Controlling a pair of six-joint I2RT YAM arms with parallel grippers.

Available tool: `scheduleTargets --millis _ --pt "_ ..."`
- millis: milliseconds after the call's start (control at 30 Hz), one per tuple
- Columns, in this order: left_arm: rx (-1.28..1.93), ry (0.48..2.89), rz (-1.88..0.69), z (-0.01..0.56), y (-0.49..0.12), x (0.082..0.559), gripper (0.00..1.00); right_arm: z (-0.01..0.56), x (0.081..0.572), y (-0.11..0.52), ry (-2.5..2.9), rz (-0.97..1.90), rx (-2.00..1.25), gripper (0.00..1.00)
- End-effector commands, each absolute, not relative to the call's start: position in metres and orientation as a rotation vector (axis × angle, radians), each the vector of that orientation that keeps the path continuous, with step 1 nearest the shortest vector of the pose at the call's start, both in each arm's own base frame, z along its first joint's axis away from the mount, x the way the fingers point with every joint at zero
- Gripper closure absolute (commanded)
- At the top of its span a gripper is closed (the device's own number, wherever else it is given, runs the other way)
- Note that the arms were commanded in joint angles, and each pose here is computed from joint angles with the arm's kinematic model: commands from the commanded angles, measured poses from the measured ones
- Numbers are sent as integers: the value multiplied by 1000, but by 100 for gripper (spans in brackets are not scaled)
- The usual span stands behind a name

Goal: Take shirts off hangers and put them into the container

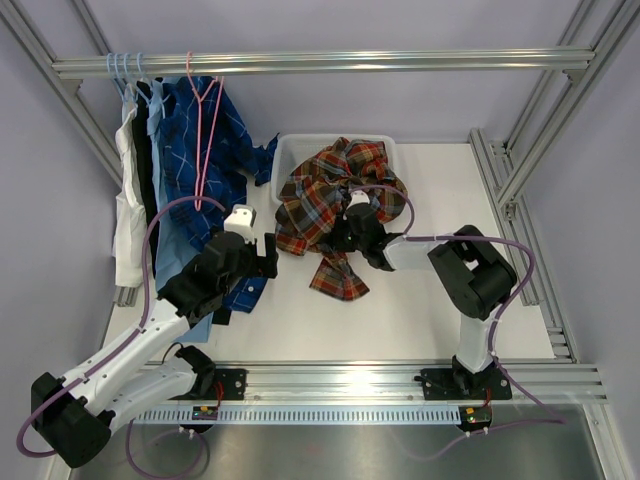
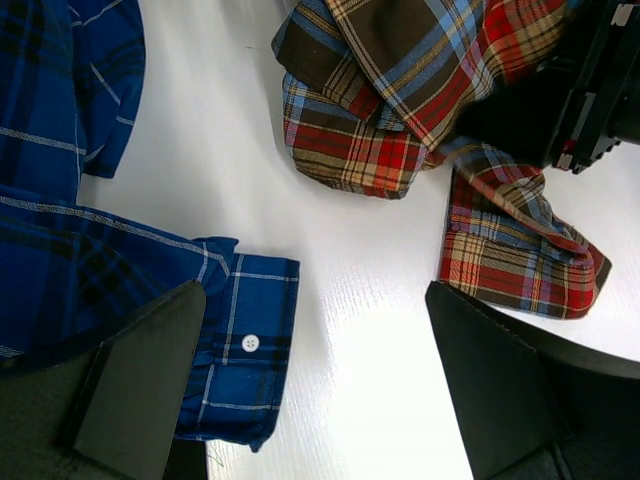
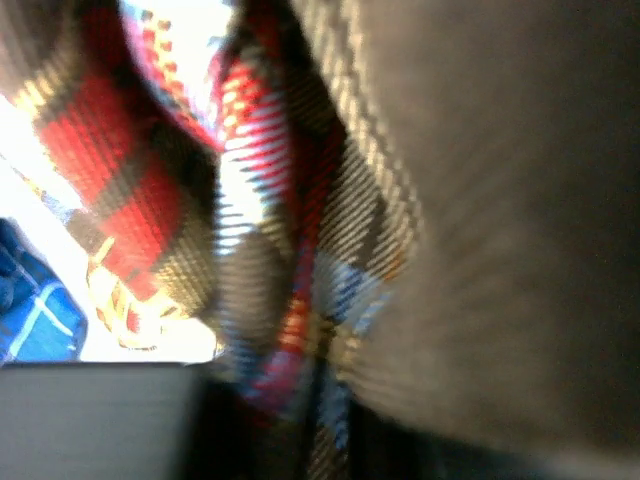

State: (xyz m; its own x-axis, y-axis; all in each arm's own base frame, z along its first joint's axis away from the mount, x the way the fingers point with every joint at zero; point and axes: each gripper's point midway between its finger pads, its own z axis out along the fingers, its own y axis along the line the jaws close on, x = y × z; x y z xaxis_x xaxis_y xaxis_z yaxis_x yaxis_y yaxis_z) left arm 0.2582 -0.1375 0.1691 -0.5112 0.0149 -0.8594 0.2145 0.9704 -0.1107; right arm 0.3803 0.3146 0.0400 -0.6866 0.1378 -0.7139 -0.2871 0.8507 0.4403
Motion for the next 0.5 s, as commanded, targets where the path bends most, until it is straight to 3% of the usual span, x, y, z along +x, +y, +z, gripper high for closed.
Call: scheduleTargets --millis 0,67,100,333,467 --pt "140 2082 -228 168 -134 261 1 79 395 311 2099 644 -116 88" --pt "142 2080 -232 169 -135 262 1 105 394 307 2058 636 -140 99" --pt "141 2082 -230 168 -134 262 1 111 393 303 2056 606 -170 100" --pt "133 2075 -226 170 -133 262 1 205 416 287 1891 446 -239 100" --pt "133 2073 -225 170 -133 262 1 240 456 288 1833 433 -225 100"
